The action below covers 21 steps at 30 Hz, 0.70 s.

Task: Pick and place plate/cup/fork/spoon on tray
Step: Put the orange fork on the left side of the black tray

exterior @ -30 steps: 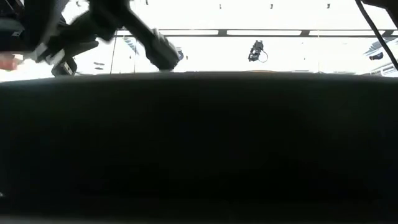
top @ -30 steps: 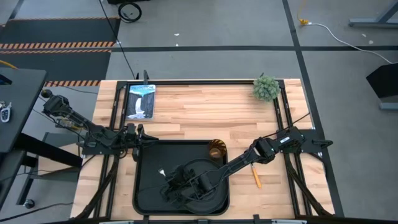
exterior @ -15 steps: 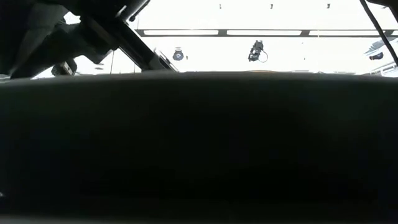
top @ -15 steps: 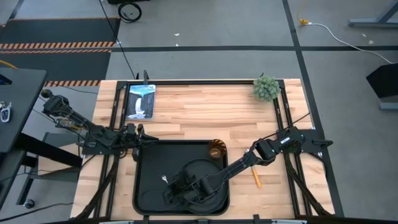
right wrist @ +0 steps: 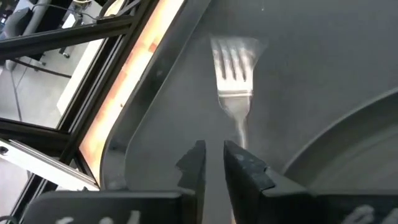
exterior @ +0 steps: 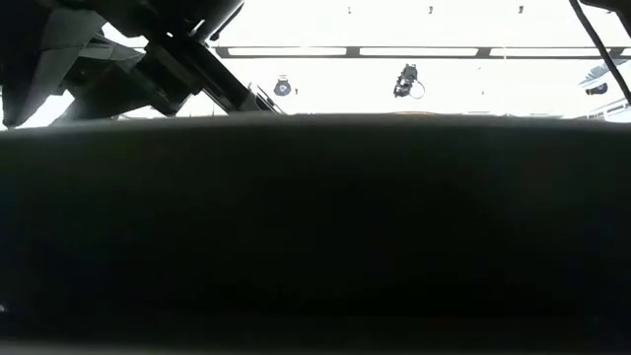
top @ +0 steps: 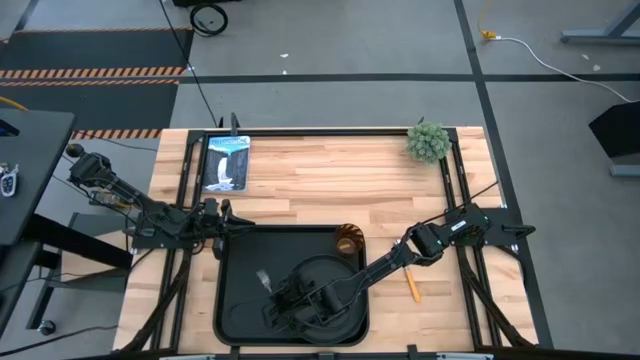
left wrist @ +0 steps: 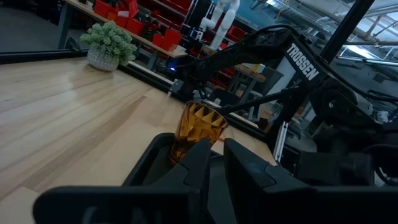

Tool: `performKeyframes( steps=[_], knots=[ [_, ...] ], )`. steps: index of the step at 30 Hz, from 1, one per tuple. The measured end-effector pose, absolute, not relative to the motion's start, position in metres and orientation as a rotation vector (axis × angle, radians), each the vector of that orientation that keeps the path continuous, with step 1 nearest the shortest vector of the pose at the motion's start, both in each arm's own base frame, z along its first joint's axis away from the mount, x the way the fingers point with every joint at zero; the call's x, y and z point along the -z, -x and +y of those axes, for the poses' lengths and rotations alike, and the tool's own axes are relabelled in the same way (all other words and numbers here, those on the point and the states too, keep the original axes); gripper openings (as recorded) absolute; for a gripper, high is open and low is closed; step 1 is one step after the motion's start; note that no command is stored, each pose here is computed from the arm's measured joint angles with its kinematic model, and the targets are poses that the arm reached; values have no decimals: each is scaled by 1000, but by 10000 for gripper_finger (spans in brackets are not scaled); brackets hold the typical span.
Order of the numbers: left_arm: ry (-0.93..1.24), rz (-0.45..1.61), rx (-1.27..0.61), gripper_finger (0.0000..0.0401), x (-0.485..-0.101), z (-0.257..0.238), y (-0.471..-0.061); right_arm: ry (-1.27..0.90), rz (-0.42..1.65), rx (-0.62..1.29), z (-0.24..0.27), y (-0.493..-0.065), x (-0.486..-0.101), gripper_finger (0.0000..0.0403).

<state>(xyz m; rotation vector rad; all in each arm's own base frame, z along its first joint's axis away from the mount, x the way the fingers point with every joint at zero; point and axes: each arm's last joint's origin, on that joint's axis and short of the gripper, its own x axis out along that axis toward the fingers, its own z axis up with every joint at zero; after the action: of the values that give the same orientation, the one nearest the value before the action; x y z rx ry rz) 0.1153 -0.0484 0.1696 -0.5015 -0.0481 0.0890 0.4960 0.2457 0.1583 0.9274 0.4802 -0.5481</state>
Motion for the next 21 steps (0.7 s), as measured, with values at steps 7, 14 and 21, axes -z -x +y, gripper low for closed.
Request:
performKeyframes(
  steps=[7, 14, 21],
  knots=[
    [502, -48, -90, 53, -170, -48, -115, -891, 482, 538, 245, -496, -159, 84],
    [501, -48, -90, 53, -170, -48, -115, -786, 477, 503, 243, -498, -168, 82],
    [501, -48, -90, 53, -169, -48, -115, -618, 503, 455, 243, -495, -191, 82]
  ],
)
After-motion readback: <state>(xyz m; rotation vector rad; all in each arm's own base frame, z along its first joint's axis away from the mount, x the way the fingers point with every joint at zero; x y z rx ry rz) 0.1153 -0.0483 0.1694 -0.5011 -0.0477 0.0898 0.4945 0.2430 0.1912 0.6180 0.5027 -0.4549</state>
